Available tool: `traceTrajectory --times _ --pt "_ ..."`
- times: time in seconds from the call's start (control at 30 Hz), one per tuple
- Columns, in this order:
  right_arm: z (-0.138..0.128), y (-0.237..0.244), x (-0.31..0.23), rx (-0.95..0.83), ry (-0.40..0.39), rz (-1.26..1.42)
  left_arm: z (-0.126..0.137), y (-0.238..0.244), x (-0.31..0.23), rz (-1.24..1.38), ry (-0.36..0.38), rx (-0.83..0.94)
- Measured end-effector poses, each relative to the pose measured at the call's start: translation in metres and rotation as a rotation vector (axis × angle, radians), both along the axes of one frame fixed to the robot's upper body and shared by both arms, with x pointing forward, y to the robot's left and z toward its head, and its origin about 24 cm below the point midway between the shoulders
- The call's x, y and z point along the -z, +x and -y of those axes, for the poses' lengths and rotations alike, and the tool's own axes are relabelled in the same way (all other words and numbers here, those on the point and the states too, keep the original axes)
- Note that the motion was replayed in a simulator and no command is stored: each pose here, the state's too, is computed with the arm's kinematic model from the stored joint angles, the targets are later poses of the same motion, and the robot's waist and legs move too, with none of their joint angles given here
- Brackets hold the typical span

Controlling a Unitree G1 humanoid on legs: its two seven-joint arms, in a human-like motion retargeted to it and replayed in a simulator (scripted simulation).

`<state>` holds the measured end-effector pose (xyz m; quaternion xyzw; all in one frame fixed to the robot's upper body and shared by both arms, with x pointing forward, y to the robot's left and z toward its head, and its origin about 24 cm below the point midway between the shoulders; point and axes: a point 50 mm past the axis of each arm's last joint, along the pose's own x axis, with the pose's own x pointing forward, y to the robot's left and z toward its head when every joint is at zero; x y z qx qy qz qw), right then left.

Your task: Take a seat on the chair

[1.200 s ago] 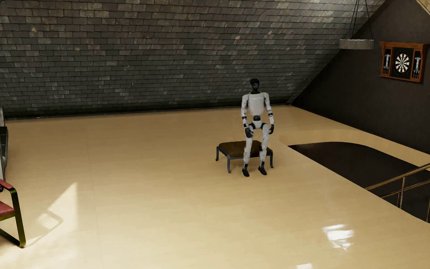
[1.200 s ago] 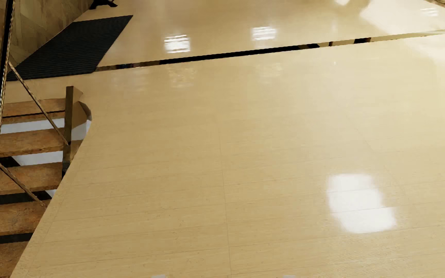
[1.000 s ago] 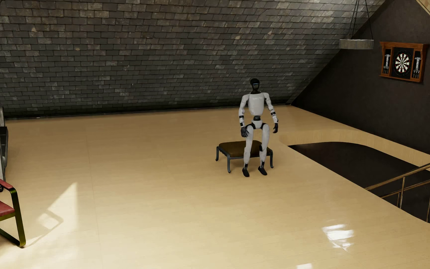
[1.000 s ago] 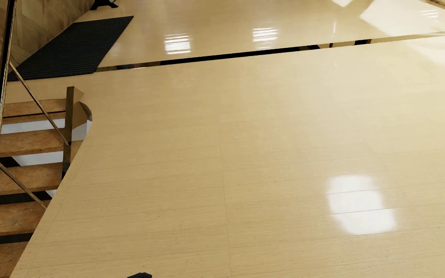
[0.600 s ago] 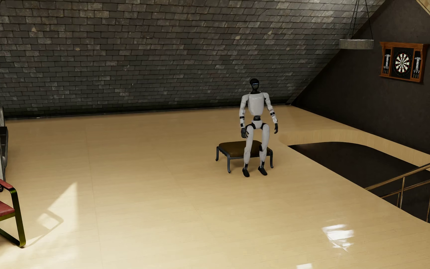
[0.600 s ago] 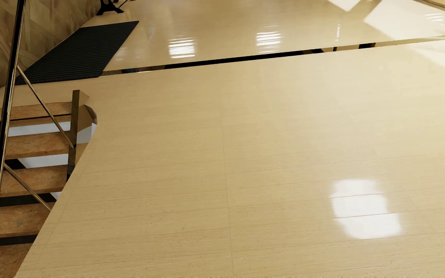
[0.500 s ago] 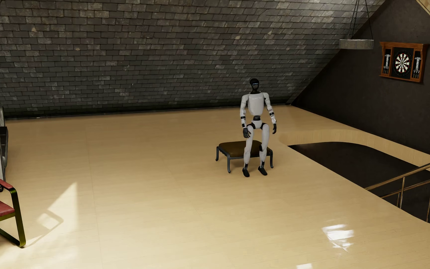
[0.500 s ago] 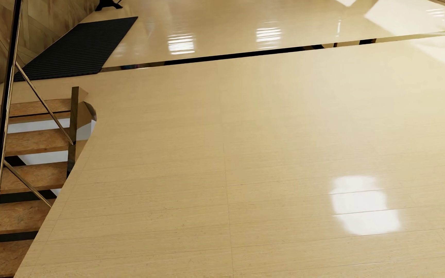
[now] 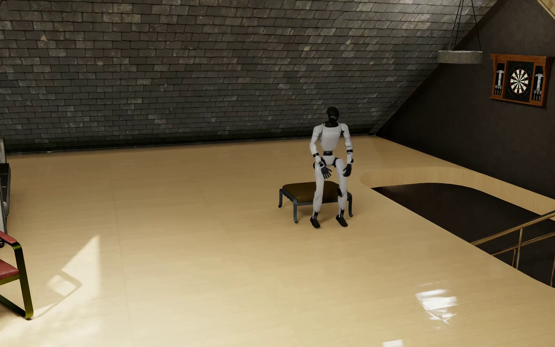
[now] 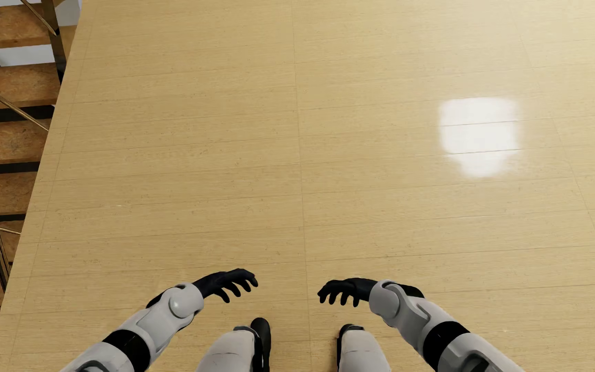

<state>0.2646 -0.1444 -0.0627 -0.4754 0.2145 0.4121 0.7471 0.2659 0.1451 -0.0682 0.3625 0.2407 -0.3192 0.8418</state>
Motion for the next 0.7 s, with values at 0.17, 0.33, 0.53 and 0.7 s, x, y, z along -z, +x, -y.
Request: traceTrajectory --times 0.17,0.33,0.53,0.7 --pt "-0.036 0.040 -0.045 -0.290 -0.120 0.248 0.024 0.047 -0.067 0.278 0.082 0.290" --pt "-0.062 0.068 -0.123 -0.528 -0.114 0.658 0.044 0.063 -0.170 0.735 0.037 0.514" --pt "-0.069 0.046 -0.222 -0.676 0.138 1.075 0.045 0.033 -0.270 1.153 -0.190 0.567" --pt "-0.060 0.023 -0.261 -0.694 0.273 1.211 0.041 0.000 -0.310 1.316 -0.335 0.605"
